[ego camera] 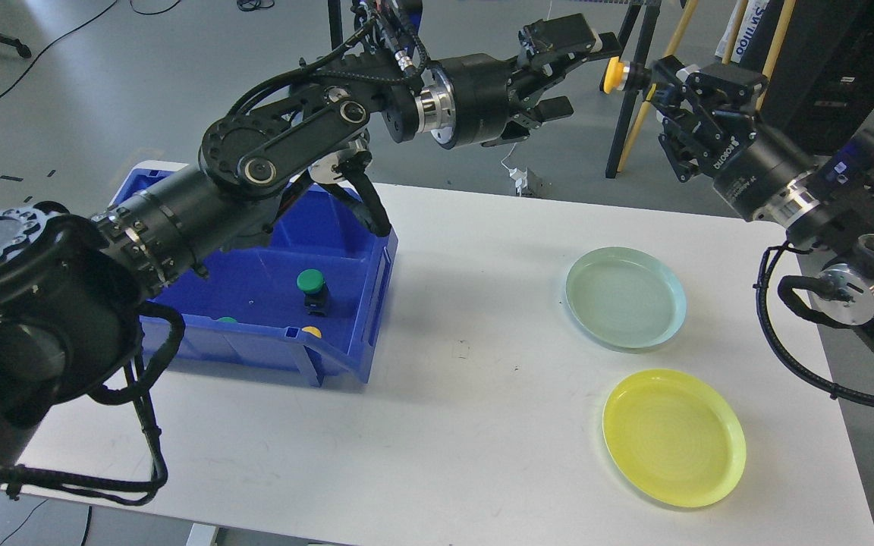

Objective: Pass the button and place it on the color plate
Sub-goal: 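Lower the button onto the yellow plate and open the right gripper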

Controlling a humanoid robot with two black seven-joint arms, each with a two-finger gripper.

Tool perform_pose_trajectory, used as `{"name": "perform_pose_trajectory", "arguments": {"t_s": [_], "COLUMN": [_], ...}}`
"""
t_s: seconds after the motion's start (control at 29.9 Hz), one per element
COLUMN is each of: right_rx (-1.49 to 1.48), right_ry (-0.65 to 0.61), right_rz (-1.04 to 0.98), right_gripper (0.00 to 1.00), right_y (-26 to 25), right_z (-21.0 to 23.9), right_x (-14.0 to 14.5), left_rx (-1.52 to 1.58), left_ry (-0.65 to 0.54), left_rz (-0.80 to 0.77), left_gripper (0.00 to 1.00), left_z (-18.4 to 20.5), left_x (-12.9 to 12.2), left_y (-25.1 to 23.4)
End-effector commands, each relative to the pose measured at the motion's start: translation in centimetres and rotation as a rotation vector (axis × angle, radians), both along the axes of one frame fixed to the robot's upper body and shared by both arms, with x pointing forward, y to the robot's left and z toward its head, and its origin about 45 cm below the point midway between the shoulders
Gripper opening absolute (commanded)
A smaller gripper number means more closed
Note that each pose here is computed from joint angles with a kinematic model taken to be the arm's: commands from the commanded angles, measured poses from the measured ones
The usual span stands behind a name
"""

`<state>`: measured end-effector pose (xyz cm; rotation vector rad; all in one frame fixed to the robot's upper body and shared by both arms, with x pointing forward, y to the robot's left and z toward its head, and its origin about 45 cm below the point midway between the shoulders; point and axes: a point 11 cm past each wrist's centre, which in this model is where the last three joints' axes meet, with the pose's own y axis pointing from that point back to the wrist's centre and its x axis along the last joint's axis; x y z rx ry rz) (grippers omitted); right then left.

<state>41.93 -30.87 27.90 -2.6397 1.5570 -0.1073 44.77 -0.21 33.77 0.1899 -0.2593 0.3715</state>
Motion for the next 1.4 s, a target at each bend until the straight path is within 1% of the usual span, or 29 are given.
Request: {"name": "perform_pose_trajectory", "arguments": {"t_s": [0.0, 0.03, 0.13, 0.23, 0.33, 0.4, 0.53, 0.63, 0.7, 0.73, 0.8, 0.87, 1.0, 1.17, 1.37], "right_rx": [-0.059, -0.094, -0.189, -0.218, -0.248, -0.256, -0.286, -0.307, -0.319, -0.327, -0.345, -0.362, -0.343, -0.332, -0.322], "right_ry": [0.082, 0.116, 0.188, 0.281, 0.359, 0.429, 0.543, 0.62, 0.637, 0.642, 0.641, 0.649, 0.653, 0.654, 0.64], "right_rz": [0.027, 0.035, 0.069, 0.131, 0.148, 0.167, 0.169, 0.168, 0.164, 0.155, 0.126, 0.096, 0.098, 0.103, 0.103], "right_gripper": [0.16, 0.16, 0.17, 0.18, 0.18, 0.18, 0.18, 0.18, 0.18, 0.2, 0.28, 0.38, 0.54, 0.63, 0.74], "right_y": [-0.4, -1.0, -3.2, -4.5, -6.5, -7.0, -8.4, -9.1, -9.3, -9.5, -9.9, -10.6, -9.7, -9.3, -9.0], "right_z": [-3.0, -4.1, -5.4, -7.2, -7.9, -8.9, -10.4, -12.2, -12.8, -13.1, -13.5, -14.1, -15.2, -15.5, -15.2], "right_x": [-1.5, -2.4, -5.6, -9.4, -12.4, -15.1, -19.0, -21.2, -21.7, -21.8, -21.8, -22.0, -21.8, -21.7, -21.2], "left_rx": [-0.006, -0.003, 0.0, 0.019, 0.017, 0.02, 0.015, 0.008, -0.009, -0.011, -0.013, -0.012, -0.009, 0.007, 0.061], "left_ry": [0.001, 0.0, -0.004, -0.02, -0.024, -0.032, -0.048, -0.06, -0.063, -0.064, -0.064, -0.064, -0.066, -0.067, -0.077], "left_rz": [-0.043, -0.048, -0.043, 0.015, 0.042, 0.055, 0.066, 0.073, 0.081, 0.085, 0.088, 0.09, 0.1, 0.119, 0.18], "left_gripper": [0.99, 0.99, 0.99, 0.99, 0.99, 0.99, 0.99, 0.99, 0.99, 0.99, 0.99, 1.0, 1.0, 1.0, 1.0], "left_z": [-0.1, -0.2, -0.2, 0.1, 0.4, 0.7, 1.5, 2.2, 2.7, 2.8, 2.8, 2.8, 2.9, 2.8, 2.2], "left_x": [-1.1, -1.3, -1.1, 0.4, 1.0, 1.4, 1.8, 2.0, 2.2, 2.3, 2.4, 2.4, 2.6, 2.9, 3.8], "left_y": [-0.9, -1.0, -0.7, 2.2, 3.3, 3.8, 4.2, 4.4, 4.7, 4.9, 5.0, 5.1, 5.7, 6.7, 10.3]}}
